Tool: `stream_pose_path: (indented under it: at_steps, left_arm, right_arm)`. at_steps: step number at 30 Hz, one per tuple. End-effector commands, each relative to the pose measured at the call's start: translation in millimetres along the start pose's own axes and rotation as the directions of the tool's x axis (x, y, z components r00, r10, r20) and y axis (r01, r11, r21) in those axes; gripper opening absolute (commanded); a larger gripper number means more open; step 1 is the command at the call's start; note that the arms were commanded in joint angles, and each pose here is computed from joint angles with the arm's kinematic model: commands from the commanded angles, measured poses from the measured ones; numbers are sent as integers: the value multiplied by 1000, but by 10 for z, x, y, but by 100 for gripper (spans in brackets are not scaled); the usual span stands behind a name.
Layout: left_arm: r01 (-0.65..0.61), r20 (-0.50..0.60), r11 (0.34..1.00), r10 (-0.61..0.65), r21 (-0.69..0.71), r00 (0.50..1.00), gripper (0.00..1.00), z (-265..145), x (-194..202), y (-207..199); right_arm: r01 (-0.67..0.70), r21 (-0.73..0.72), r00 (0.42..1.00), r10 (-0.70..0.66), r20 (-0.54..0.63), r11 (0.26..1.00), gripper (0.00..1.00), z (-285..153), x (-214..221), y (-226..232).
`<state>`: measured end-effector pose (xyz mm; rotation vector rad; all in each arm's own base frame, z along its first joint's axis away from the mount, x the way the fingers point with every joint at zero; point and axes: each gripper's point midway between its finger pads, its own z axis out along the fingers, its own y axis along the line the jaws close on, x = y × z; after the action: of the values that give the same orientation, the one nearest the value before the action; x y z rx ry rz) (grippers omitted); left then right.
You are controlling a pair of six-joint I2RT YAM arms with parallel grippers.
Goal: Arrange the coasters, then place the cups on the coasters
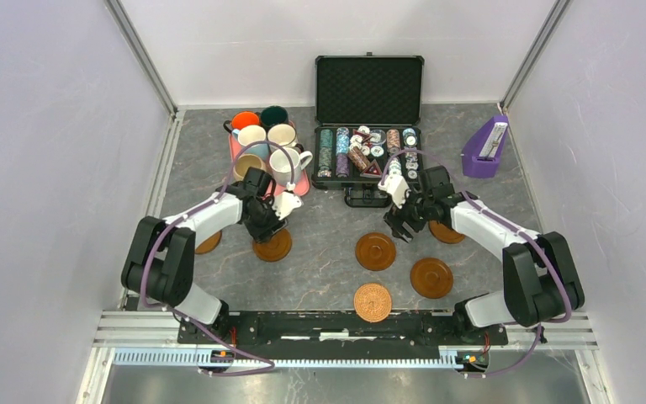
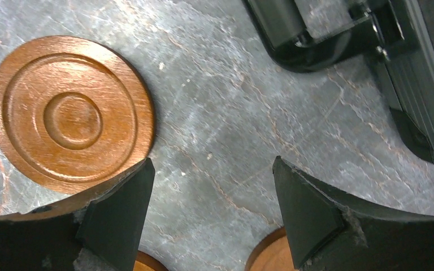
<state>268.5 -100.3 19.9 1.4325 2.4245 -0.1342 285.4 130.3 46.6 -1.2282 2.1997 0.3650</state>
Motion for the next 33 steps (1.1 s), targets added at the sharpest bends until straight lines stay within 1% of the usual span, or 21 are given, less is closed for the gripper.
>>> stream_pose_path:
  at_steps: [1, 6, 12, 18, 19, 21, 23, 25, 28, 33]
  left_arm:
    - [-54, -48, 999, 53, -2, 997, 56, -81, 271, -16]
    - [-27, -51, 999, 26, -30, 998, 57, -97, 358, 41]
    - [33, -40, 997, -36, -65, 999, 57, -105, 359, 252]
    - [36, -37, 995, -39, -88, 999, 58, -144, 356, 384]
    - [41, -34, 995, -44, -89, 998, 60, -153, 340, 397]
    - [54, -15, 994, -56, -90, 998, 67, -195, 281, 416]
    - [66, 11, 994, -65, -87, 998, 77, -256, 206, 421]
    - [76, 41, 993, -72, -86, 997, 84, -331, 125, 429]
    - [90, 70, 991, -83, -99, 994, 91, -429, 62, 438]
    - [143, 127, 983, -128, -116, 984, 94, -594, -59, 452]
  right_arm:
    - [54, 7, 998, -54, 25, 998, 84, 40, -99, 54]
    - [96, -11, 995, -96, 9, 995, 84, 108, -102, 155]
    - [135, -23, 991, -136, -17, 991, 84, 204, -103, 212]
    - [159, -27, 987, -159, -35, 987, 85, 262, -120, 215]
    - [161, -29, 986, -162, -38, 987, 85, 270, -120, 221]
    - [166, -38, 985, -168, -41, 985, 85, 293, -119, 250]
    - [169, -41, 984, -171, -40, 985, 85, 308, -131, 270]
    - [174, -50, 984, -176, -36, 983, 85, 318, -154, 296]
    - [181, -83, 983, -183, -11, 980, 85, 309, -213, 370]
    - [202, -111, 979, -205, -12, 973, 85, 321, -207, 457]
